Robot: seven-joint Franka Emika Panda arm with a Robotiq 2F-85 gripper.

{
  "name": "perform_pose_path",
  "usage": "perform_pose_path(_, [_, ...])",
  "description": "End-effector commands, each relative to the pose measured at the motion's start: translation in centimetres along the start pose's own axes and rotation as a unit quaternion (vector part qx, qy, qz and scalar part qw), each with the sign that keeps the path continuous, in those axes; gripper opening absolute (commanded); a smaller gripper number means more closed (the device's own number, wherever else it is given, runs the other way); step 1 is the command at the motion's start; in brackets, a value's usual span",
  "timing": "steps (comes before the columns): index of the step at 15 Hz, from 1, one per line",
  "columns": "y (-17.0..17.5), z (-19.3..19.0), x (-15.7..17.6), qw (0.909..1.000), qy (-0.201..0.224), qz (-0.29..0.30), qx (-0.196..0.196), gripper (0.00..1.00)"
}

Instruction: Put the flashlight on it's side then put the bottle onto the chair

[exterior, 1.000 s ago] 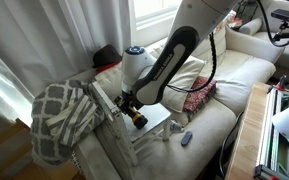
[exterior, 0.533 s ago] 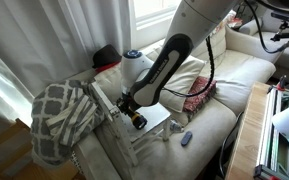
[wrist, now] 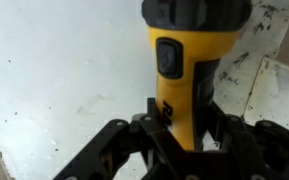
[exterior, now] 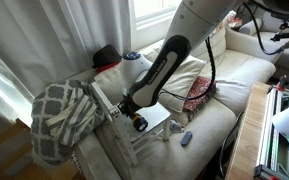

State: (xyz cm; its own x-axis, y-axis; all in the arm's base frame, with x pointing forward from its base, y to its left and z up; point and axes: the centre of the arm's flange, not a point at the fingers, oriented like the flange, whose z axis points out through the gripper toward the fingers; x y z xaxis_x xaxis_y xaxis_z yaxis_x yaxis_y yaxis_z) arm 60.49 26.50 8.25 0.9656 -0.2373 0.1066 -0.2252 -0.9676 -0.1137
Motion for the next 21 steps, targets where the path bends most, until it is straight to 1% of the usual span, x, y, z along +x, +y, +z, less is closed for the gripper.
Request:
perform_pose_path(1, [-0.7,0.5,-0.4,0.9995,-0.027,0.018,-0.003,0.24])
perform_pose_path(2, [-0.6,0.4,-0.4,0.9993,-0.029,0.023,-0.009,0.24])
perform_pose_path(3, [-0.5,0.4,-0.5,0.9991,-0.031,0.026,-0.013,0.68])
perform_pose_path(5, [-0.4,-0.1,-0.5,0.9988,-0.031,0.033,-0.019,0.8])
perform_pose_path(7, [-0.3,-1.0,-0.4,0.9985,-0.032,0.04,-0.019,0.95])
perform_pose_path(8, [-0.4,-1.5,-0.4,0.9985,-0.03,0.041,-0.021,1.0])
perform_pose_path(12, [-0.4,-5.3,-0.2,0.9987,-0.022,0.039,-0.023,1.0])
perform_pose_path(14, [0.4,-8.6,-0.6,0.9978,-0.034,0.05,-0.025,1.0])
perform_pose_path(15, [0.9,-10.1,-0.8,0.9974,-0.036,0.053,-0.033,1.0])
perform_pose_path(17, [2.8,-13.6,-1.7,0.9961,-0.042,0.052,-0.057,1.0])
perform_pose_path(19, [4.7,-16.7,-2.7,0.9952,-0.049,0.046,-0.071,1.0])
perform_pose_path(21, [6.4,-18.8,-3.7,0.9956,-0.053,0.029,-0.072,1.0])
